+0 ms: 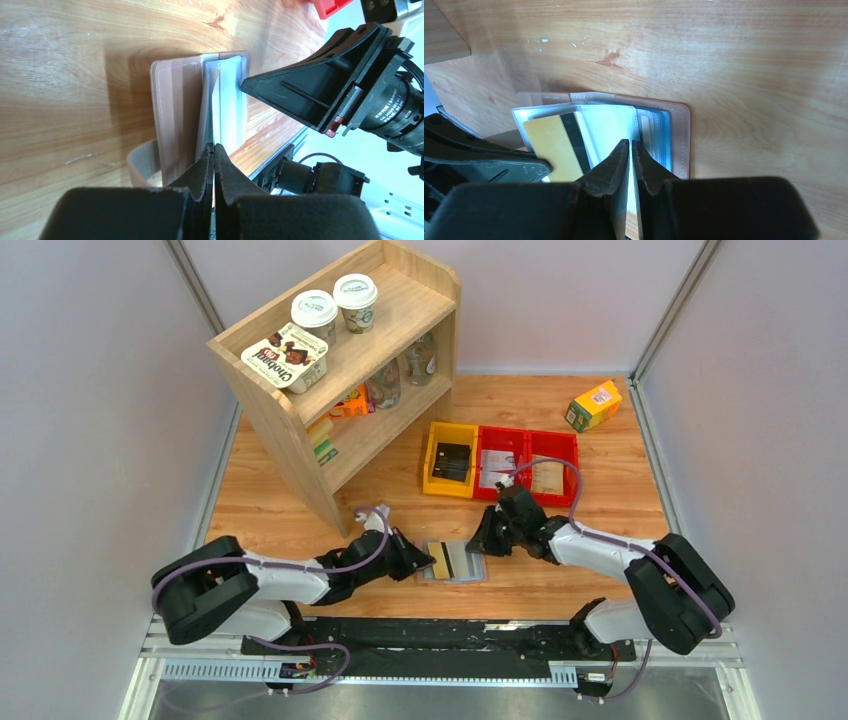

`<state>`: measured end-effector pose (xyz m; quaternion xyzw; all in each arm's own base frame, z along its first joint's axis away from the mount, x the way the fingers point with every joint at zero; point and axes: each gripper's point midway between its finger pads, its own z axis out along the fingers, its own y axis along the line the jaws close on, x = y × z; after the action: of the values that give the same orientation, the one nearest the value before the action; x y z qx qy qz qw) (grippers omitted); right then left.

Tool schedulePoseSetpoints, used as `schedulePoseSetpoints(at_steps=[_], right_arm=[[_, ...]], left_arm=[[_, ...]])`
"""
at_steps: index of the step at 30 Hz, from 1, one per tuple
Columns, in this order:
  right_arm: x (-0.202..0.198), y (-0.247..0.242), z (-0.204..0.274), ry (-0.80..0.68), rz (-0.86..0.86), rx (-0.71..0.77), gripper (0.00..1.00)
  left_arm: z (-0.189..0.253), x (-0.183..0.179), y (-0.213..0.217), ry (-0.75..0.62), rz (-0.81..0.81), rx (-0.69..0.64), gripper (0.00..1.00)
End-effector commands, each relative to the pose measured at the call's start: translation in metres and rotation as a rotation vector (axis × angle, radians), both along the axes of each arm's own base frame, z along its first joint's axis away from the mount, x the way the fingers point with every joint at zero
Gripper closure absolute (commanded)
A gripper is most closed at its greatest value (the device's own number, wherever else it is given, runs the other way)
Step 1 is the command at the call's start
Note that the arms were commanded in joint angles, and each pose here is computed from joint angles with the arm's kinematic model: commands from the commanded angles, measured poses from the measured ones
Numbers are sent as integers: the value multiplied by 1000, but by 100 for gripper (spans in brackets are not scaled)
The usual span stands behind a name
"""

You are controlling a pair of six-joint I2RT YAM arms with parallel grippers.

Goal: Take the credit cards out of the card holder
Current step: Remove the credit card from the card holder, then place the credit card in the storage box.

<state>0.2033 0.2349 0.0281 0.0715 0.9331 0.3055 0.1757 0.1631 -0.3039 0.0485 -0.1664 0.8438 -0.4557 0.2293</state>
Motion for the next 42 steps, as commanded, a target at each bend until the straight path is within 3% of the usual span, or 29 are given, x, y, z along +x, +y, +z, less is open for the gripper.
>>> schedulePoseSetpoints(at_steps=[1,4,11,17,18,19,20,21,23,24,32,35,42], right_arm=[[-13,-26,-18,33,-2,-118,82],[-5,-20,-2,-21,17,-94,67],[11,-17,55,-167,46,-77,0],[22,-56,99,-305,-67,-198,0],[20,-55,105,-320,-43,-170,5],[14,-45,112,-326,25,-99,27],[12,-43,116,-316,30,-58,41],[9,-42,119,-296,28,-18,44],[7,-44,118,-261,16,7,26],[5,-45,118,-246,14,7,0],[0,-48,145,-270,-12,41,0],[-2,-43,166,-291,-65,146,0],[-2,-33,189,-232,-190,317,4]], left_arm=[[0,-1,17,-41,-4,116,100],[20,5,18,-133,-36,172,100],[53,16,17,-296,-137,312,100],[92,15,-3,-504,-283,393,100],[90,15,-1,-541,-317,450,100],[103,14,-8,-587,-338,455,100],[102,14,-8,-632,-378,505,100],[112,13,-15,-669,-391,513,100],[122,12,-20,-751,-427,572,100],[130,13,-22,-800,-452,606,100],[140,20,-31,-1051,-510,846,100],[140,27,-31,-1146,-517,981,100],[150,24,-57,-1309,-526,1089,100]])
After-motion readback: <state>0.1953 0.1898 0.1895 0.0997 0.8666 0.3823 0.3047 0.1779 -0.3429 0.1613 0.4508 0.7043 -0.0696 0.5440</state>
